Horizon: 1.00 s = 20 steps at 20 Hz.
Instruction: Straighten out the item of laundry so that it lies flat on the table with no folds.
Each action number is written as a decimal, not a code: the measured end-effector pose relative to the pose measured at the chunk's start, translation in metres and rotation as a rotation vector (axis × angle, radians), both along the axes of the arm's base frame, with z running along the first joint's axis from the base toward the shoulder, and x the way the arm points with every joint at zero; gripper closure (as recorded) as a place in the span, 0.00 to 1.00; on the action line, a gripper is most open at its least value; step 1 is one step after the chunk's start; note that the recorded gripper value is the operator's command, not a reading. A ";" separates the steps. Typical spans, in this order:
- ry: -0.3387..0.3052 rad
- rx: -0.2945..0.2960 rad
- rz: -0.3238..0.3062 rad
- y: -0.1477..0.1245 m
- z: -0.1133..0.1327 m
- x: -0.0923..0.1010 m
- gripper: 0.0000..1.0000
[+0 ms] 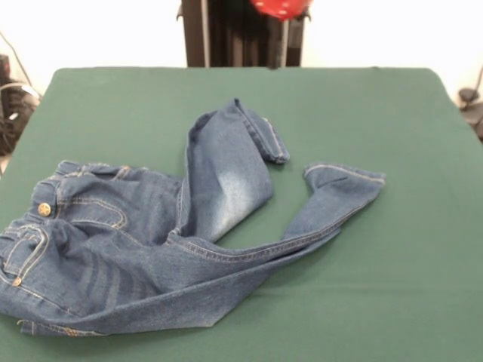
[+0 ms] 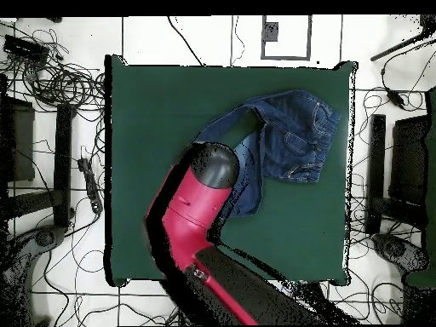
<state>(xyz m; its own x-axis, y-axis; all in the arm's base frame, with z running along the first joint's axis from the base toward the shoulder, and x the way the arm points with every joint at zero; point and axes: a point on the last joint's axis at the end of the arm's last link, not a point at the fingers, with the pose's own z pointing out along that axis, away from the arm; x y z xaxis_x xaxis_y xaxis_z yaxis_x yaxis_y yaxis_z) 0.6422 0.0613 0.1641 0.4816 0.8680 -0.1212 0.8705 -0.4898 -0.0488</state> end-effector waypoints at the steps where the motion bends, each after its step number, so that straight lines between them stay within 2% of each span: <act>1: -0.015 0.007 0.021 0.012 0.001 0.007 0.00; 4: -0.044 0.022 0.065 0.039 0.000 0.020 0.00; 11: -0.071 0.043 0.127 0.081 -0.009 0.032 0.00; 16: -0.073 0.048 0.146 0.090 -0.021 0.036 0.00; 20: -0.059 0.046 0.148 0.083 -0.040 0.036 0.00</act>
<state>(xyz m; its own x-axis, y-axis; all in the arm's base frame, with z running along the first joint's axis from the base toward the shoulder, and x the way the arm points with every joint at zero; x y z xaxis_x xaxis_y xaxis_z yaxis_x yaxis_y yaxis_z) 0.6781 0.1442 0.1237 0.3532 0.9339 -0.0548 0.9349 -0.3545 -0.0152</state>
